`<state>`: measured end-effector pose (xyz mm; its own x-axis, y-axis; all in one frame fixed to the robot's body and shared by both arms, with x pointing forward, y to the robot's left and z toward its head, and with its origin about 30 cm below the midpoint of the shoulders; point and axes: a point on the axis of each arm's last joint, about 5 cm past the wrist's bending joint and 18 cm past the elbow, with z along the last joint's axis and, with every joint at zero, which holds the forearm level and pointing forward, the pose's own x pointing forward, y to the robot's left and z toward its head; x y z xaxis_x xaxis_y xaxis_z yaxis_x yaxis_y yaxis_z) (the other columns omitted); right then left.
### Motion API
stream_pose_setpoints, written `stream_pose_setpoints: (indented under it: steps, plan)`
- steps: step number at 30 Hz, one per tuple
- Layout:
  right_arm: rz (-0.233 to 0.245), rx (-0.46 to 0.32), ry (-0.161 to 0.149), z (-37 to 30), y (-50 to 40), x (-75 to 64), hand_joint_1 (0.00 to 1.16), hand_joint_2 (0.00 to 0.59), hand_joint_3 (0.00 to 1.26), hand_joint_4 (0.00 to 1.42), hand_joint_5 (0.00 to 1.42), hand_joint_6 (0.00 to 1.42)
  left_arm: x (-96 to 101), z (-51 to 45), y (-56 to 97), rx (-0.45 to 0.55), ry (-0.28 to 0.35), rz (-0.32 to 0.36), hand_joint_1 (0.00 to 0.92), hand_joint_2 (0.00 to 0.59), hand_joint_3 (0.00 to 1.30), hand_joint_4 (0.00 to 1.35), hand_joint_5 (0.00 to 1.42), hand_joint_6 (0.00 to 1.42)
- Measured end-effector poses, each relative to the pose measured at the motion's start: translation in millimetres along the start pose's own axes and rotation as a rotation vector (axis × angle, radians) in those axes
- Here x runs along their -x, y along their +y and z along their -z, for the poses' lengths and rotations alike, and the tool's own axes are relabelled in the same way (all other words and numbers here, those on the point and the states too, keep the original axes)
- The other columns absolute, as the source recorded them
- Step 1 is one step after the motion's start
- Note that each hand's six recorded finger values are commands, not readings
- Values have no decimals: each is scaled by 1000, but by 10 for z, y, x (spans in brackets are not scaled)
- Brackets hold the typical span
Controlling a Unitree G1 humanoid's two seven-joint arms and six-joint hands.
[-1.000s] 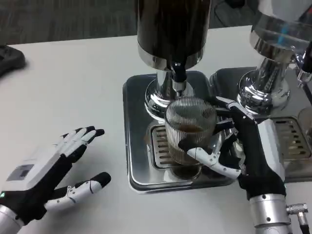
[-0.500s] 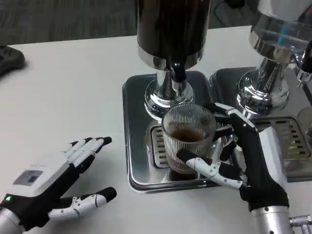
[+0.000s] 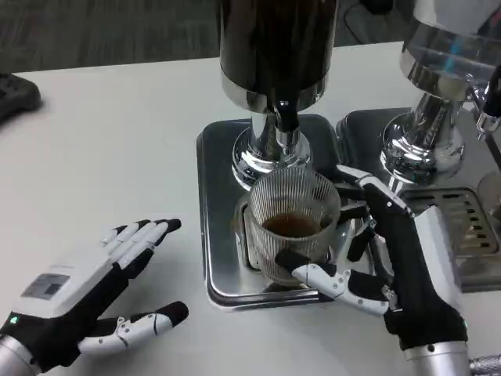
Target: Grasp the cup under the faucet to collect the drink, then remove the cup.
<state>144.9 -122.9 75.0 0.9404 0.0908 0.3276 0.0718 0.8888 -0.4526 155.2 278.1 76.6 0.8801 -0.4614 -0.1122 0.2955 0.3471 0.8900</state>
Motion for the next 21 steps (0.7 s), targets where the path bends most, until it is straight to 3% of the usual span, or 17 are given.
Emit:
stream_pose_setpoints:
  steps: [8,21]
  plan:
    - [-5,-14,-18,-32,-22,41,859,220,485,579,811,1064,44,-12,-38,-8,1,2,0,198,0,0,0,0]
    - [-18,-18,-29,-74,-52,103,848,217,485,582,819,1066,65,-33,-48,-14,-8,-57,0,197,0,0,0,0]
